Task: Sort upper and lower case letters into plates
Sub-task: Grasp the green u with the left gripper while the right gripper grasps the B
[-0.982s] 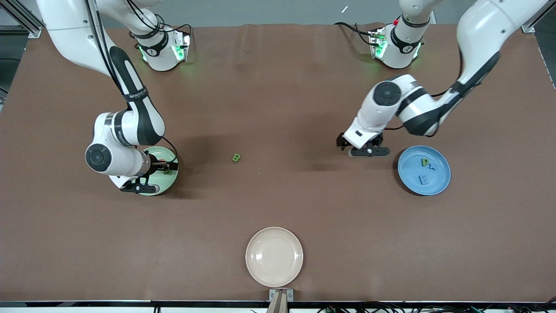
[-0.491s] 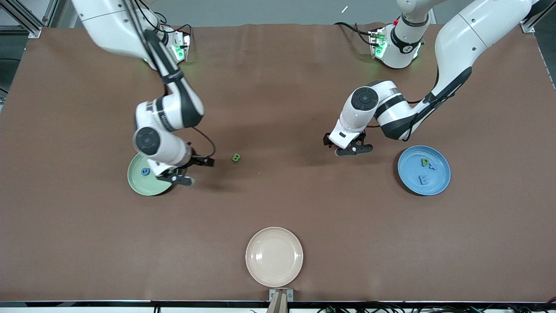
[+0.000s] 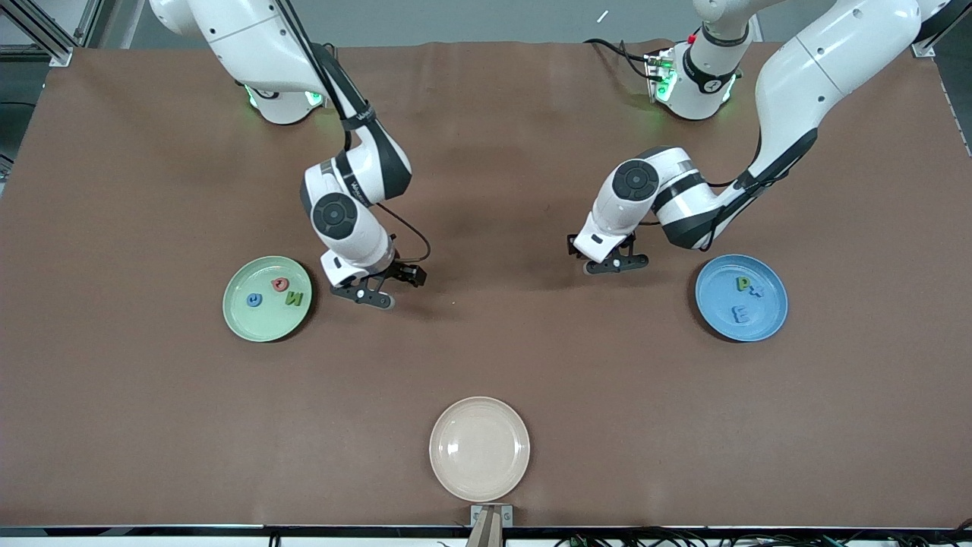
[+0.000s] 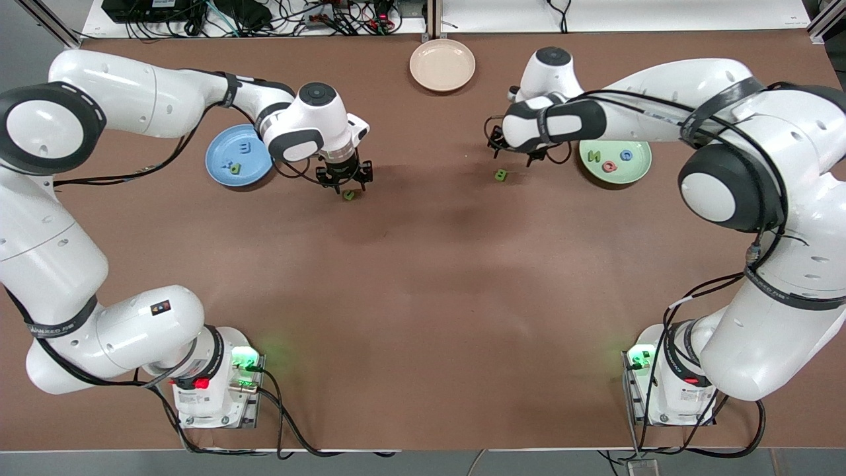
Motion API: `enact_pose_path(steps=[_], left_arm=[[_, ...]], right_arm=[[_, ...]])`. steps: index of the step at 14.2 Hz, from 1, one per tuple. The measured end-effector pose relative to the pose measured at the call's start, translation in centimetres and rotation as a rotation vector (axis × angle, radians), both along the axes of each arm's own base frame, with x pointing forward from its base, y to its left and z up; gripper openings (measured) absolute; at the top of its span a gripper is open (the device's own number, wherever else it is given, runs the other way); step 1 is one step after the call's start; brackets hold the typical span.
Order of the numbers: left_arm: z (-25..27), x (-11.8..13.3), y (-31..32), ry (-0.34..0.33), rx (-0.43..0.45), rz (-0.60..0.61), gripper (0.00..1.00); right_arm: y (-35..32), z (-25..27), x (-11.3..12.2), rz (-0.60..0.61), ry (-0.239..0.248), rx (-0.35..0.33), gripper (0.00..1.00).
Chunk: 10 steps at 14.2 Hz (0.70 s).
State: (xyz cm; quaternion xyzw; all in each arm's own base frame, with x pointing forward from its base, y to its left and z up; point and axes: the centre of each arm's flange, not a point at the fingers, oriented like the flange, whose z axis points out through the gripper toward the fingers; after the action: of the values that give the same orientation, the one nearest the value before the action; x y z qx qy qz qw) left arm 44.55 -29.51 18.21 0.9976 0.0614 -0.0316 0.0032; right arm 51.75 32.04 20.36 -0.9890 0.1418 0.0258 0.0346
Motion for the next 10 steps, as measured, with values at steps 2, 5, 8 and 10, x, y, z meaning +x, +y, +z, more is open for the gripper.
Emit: enact_pose_path(steps=[2, 5, 8, 10], left_arm=[[-0.4, -0.1, 0.1, 0.003, 0.005, -0.001, 0.63], [-0.6, -0.3, 0.2, 0.009, 0.009, -0.001, 0.52], [-0.8, -0.4, 0.2, 0.015, 0.008, -0.002, 0.46], [-0.7, -0.4, 0.1, 0.012, 0.003, -0.003, 0.33]], right_arm=[[0.1, -1.3, -0.5, -0.017, -0.013, -0.002, 0.87], [0.9, -2.3, -1.4, -0.041, -0.007, -0.011, 0.83], [1.9, -2.4, -2.1, -0.055, -0.003, -0.013, 0.74], [2.4, -2.6, -2.6, -0.056, 0.001, -0.016, 0.68]])
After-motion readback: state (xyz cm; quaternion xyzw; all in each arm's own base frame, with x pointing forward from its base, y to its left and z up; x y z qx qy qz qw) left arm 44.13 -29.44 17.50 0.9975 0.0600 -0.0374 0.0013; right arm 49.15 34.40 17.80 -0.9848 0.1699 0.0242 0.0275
